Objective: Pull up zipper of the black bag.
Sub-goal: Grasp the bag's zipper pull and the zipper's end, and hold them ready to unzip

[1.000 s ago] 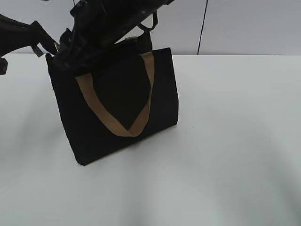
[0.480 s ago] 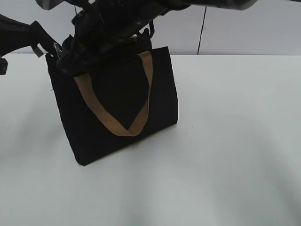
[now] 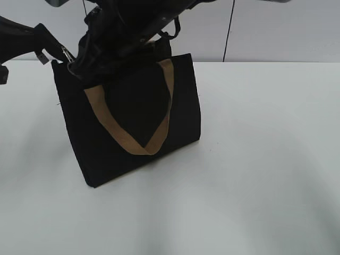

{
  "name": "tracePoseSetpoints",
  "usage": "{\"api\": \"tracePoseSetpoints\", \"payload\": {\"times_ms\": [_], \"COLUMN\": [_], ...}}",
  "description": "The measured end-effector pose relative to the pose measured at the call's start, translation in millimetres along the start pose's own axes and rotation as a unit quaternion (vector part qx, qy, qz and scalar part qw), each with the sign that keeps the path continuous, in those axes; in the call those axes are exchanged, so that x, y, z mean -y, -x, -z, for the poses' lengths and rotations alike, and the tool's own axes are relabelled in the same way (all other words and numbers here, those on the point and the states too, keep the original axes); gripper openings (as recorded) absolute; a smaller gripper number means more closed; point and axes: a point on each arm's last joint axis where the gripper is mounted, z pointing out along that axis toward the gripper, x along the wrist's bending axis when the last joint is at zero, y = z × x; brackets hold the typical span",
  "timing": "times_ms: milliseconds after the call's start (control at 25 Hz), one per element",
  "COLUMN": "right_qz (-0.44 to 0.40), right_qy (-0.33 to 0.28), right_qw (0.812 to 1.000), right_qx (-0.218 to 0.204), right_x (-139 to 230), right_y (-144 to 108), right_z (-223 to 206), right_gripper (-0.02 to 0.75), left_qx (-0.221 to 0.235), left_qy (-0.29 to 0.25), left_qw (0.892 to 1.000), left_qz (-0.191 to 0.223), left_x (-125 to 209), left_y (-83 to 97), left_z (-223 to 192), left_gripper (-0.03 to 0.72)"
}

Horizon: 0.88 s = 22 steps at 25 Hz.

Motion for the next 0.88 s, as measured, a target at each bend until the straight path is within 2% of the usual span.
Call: {"api": "tracePoseSetpoints", "payload": {"times_ms": [160,440,720,880], "right_qz": [-0.015,-0.072,-0.103,-0.115], "right_qy": [-0.013,-0.015,-0.017,-0.026], "right_qw": [1.000,0.997,0.994,0.993], "right_qx": [-0.010,0.007,0.006,0.029], "right_x": [5.0,20.0,31.2,44.8], "right_y": [6.9,40.3,58.8,80.0], "right_z": [7.8,24.8,36.1,48.1], "right_gripper": [-0.015,-0.015,-0.015,-0.015], "left_qx": [0.006,0.034,0.039,0.040], "left_qy": [-0.011,-0.067,-0.072,-0.084], "left_qw": [1.000,0.997,0.996,0.995], "left_qz": [0.001,0.025,0.038,0.030], "left_x": [2.1,18.9,21.3,23.5], "left_y": [1.1,3.7,4.6,4.7], "left_z": [0.1,-7.5,-10.2,-9.8], "left_gripper": [0.005,0.005,0.005,0.005]}}
